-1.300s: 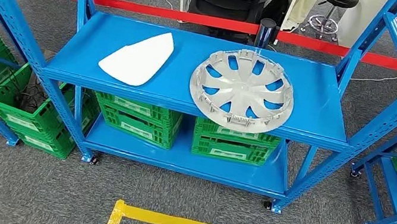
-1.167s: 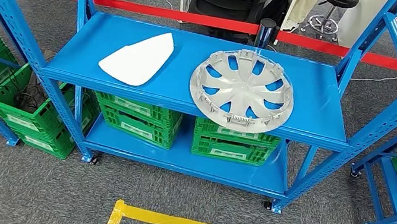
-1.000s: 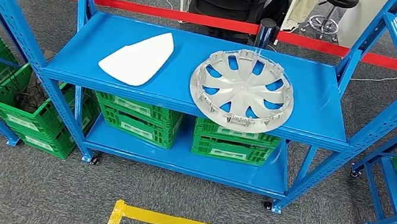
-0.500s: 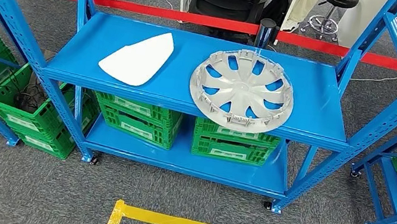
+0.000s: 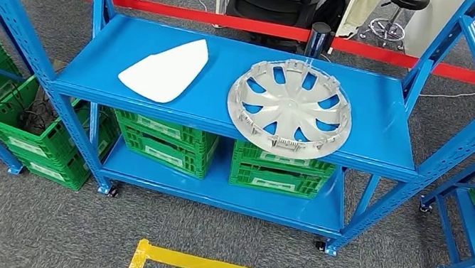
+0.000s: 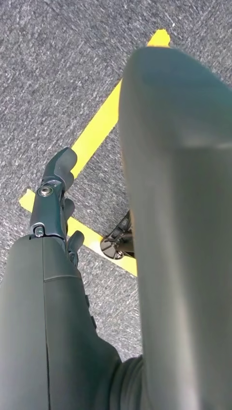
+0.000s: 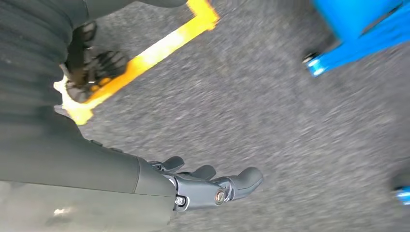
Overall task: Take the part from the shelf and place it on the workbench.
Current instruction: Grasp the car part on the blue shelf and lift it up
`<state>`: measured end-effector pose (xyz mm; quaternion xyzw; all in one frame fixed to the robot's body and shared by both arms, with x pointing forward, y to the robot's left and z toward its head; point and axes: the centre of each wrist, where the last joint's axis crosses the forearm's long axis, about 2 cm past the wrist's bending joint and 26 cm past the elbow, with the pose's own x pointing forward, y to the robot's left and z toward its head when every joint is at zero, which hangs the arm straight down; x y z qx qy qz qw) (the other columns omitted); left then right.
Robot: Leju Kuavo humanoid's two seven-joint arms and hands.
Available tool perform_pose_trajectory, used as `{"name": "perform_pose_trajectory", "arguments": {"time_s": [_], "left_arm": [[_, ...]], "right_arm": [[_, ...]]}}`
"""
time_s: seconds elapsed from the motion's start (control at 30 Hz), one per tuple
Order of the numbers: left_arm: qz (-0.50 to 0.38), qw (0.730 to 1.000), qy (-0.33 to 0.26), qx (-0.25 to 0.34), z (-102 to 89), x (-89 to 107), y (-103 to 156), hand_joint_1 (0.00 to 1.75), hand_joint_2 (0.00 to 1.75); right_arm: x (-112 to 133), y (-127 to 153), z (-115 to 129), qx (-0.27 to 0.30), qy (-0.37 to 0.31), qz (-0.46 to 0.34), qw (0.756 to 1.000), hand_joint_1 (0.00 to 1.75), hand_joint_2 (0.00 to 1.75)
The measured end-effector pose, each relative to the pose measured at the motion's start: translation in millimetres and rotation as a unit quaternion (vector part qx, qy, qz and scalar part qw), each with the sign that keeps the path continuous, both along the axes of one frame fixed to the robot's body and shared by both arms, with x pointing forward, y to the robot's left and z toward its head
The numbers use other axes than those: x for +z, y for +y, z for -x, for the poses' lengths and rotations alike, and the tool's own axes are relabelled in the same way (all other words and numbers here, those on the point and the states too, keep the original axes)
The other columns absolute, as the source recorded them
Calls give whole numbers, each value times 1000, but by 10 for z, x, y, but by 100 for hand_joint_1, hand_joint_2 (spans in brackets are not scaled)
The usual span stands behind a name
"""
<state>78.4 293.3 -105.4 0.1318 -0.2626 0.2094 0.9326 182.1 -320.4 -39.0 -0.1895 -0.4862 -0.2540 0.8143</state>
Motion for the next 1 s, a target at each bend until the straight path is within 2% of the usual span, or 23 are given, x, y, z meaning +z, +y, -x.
{"name": "perform_pose_trajectory", "arguments": {"time_s": [0.27,0.5,0.73,1.0], "left_arm": [[12,1000,12,-11,7,-2,-8,0,0],[21,999,27,-34,10,-4,-21,0,0],[30,997,38,-57,17,-6,-32,0,0],[40,994,49,-83,21,-8,-46,0,0]], "right_arm": [[443,36,-345,52,-85,61,993,0,175],[910,16,-603,93,-155,129,975,0,175],[1462,-5,-867,142,-225,198,943,0,175],[2110,96,-1105,218,-289,271,892,0,175]]}}
